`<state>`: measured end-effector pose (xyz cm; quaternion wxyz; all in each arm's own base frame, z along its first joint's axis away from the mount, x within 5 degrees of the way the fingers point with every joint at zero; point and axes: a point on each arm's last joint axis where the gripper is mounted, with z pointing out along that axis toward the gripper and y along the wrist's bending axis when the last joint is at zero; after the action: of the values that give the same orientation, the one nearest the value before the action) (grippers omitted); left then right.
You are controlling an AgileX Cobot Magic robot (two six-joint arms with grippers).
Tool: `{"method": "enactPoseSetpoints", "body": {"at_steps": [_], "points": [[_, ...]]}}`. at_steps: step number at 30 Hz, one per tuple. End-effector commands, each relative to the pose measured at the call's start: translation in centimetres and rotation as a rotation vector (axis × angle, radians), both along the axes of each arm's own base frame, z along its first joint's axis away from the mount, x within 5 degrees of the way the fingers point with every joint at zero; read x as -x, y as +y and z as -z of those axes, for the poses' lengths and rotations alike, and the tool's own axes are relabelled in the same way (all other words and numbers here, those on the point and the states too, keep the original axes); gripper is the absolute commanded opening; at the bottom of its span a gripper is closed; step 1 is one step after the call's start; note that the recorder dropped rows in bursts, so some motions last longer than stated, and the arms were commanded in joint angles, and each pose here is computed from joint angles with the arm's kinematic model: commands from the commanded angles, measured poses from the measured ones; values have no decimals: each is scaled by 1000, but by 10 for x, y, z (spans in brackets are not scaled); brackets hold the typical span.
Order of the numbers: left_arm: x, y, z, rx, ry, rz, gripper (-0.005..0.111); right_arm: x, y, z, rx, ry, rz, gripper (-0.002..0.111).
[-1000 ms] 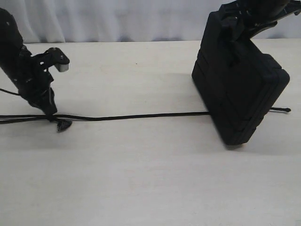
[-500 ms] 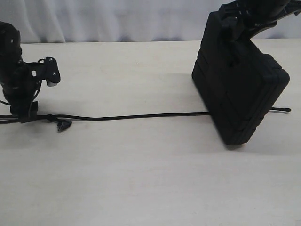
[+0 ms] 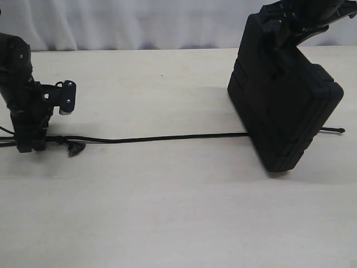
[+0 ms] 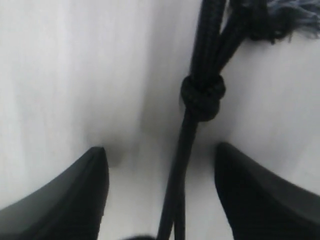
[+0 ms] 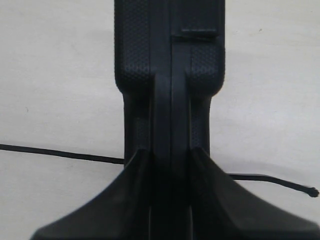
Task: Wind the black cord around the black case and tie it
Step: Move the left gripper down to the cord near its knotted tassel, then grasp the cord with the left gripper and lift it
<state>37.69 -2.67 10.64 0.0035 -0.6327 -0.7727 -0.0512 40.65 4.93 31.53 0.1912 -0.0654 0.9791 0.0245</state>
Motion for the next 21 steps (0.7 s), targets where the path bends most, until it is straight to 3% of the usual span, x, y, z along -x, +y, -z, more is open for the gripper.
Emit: {"method": "enactPoseSetpoints", "body": {"at_steps": [1, 7, 12, 13, 17, 18, 21], "points": [[-2, -3, 12, 18, -2, 2, 51, 1, -5, 3, 28, 26, -11, 4], [6, -15, 12, 150, 86, -135, 0, 1, -5, 3, 28, 26, -11, 4], [4, -39, 7, 429, 107, -385, 0, 1, -5, 3, 28, 26, -11, 4], [-2, -50, 2, 574, 97, -523, 0, 1, -5, 3, 28, 26, -11, 4], [-15, -70, -10, 892, 145, -850, 0, 1, -5, 3, 25, 26, -10, 4], [-19, -79, -9, 1023, 272, -1063, 0, 1, -5, 3, 25, 26, -10, 4], [-18, -90, -1, 1073, 381, -1143, 9, 2, -5, 3, 24, 30, -11, 4]]}}
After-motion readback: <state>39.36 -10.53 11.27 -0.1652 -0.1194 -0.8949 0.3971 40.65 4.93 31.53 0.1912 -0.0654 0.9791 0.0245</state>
